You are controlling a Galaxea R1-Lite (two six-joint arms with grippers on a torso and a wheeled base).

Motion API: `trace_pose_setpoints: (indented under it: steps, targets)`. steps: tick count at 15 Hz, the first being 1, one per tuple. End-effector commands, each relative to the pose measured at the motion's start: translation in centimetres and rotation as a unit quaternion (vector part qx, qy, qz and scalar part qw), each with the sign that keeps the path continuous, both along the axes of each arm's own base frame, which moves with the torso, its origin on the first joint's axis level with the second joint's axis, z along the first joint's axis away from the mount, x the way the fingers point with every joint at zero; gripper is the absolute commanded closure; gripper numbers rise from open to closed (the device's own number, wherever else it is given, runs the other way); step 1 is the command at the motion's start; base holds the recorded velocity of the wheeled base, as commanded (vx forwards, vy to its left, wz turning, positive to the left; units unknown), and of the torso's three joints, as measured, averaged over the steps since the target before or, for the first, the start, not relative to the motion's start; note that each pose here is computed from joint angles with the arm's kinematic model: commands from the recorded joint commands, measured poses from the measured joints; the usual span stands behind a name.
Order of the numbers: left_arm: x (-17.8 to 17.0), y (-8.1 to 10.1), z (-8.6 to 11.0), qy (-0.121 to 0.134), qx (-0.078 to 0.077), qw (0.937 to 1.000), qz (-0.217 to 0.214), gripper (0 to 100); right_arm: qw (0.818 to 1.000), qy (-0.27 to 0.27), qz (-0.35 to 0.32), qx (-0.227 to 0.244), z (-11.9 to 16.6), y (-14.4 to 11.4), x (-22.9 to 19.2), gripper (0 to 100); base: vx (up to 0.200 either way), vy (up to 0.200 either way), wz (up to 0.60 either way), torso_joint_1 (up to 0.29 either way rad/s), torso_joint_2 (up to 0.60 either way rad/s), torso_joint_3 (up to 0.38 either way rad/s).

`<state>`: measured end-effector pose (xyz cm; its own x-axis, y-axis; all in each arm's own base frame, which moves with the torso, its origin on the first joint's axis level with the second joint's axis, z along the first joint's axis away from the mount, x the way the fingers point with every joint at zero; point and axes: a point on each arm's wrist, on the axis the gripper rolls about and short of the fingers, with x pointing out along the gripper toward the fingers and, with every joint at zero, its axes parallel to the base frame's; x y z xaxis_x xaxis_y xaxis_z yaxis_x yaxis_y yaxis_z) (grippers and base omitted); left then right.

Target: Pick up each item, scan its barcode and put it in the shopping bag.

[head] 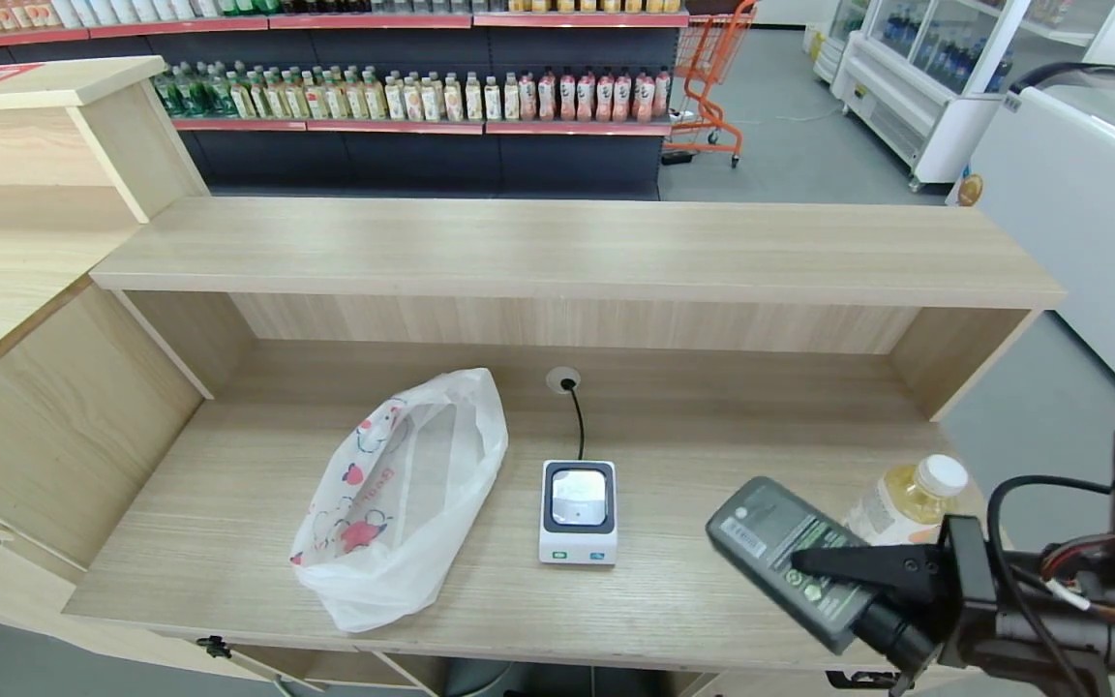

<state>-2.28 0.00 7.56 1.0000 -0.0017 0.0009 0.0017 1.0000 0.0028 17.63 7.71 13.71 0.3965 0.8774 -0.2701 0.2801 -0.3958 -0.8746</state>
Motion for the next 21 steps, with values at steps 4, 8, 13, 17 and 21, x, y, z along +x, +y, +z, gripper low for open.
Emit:
trace_pose_setpoints:
  steps: [4,8,13,17,21]
  targets:
    - [0.0,0.0,0.0,0.0,0.0,1.0,0.0,0,0.992,-0.065,0.102,-0.047,-0.7,3.0,0.0,100,0.0,0.0,0.0,0.0,0.0,0.0]
    - [0.0,0.0,0.0,0.0,0.0,1.0,0.0,0,0.978,-0.125,0.158,-0.053,0.0,4.7,-0.8,100,0.0,0.0,0.0,0.0,0.0,0.0]
    - [0.0,0.0,0.0,0.0,0.0,1.0,0.001,0,0.965,-0.197,0.166,-0.053,1.4,4.4,-1.4,100,0.0,0.0,0.0,0.0,0.0,0.0]
    - [0.0,0.0,0.0,0.0,0.0,1.0,0.001,0,0.959,-0.217,0.171,-0.058,1.4,4.2,-1.7,100,0.0,0.0,0.0,0.0,0.0,0.0]
    - [0.0,0.0,0.0,0.0,0.0,1.0,0.0,0,0.95,-0.254,0.174,-0.05,2.4,3.7,-2.6,100,0.0,0.0,0.0,0.0,0.0,0.0]
